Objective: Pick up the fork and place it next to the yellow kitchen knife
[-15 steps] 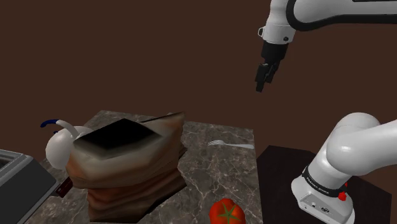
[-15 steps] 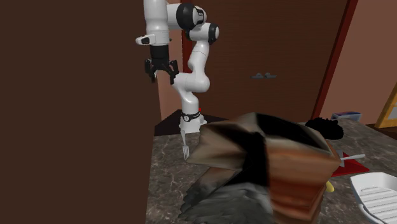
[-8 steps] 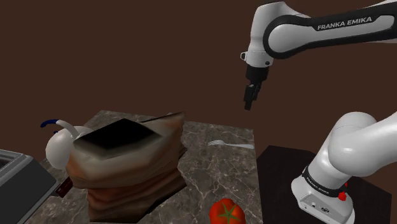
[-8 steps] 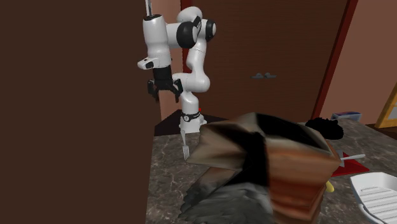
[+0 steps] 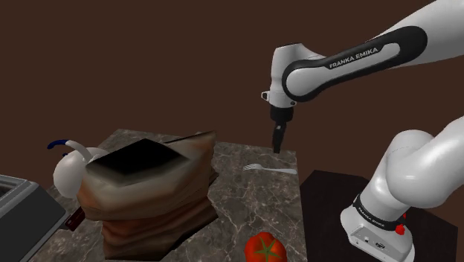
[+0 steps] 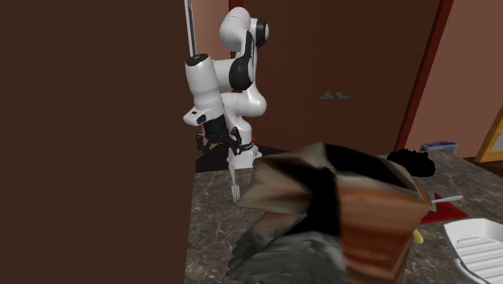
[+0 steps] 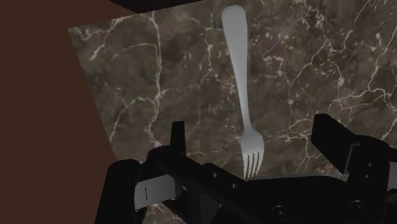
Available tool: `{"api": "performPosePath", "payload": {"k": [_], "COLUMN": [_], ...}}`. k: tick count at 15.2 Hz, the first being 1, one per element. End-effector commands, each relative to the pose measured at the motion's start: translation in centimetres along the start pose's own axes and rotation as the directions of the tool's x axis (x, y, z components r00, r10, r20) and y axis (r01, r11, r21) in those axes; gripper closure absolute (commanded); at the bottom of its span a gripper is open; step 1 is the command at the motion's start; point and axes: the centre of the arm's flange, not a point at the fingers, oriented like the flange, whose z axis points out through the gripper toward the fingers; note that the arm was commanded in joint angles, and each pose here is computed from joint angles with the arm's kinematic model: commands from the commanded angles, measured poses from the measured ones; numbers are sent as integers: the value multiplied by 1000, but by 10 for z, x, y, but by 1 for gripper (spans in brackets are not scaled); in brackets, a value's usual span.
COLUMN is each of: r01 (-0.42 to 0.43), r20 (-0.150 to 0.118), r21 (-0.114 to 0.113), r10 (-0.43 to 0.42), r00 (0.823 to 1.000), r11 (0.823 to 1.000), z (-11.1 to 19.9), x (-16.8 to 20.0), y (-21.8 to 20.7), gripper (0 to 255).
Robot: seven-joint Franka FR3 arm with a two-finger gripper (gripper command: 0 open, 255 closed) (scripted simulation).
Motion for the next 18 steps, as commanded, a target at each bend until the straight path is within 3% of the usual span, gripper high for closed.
{"api": "performPosePath", "payload": {"k": [1, 4, 11, 18], "r01": [47, 98, 98, 98], "r20": [14, 31, 31, 31], "r21": [19, 40, 40, 40], "r10": [-48, -99, -99, -99], "r00": [999, 995, 995, 995], "r11": [999, 994, 994, 994], "z": [26, 52, 92, 92], "x": [9, 20, 19, 19], "y": [-4, -11, -12, -12], "gripper": [0, 0, 0, 0]}}
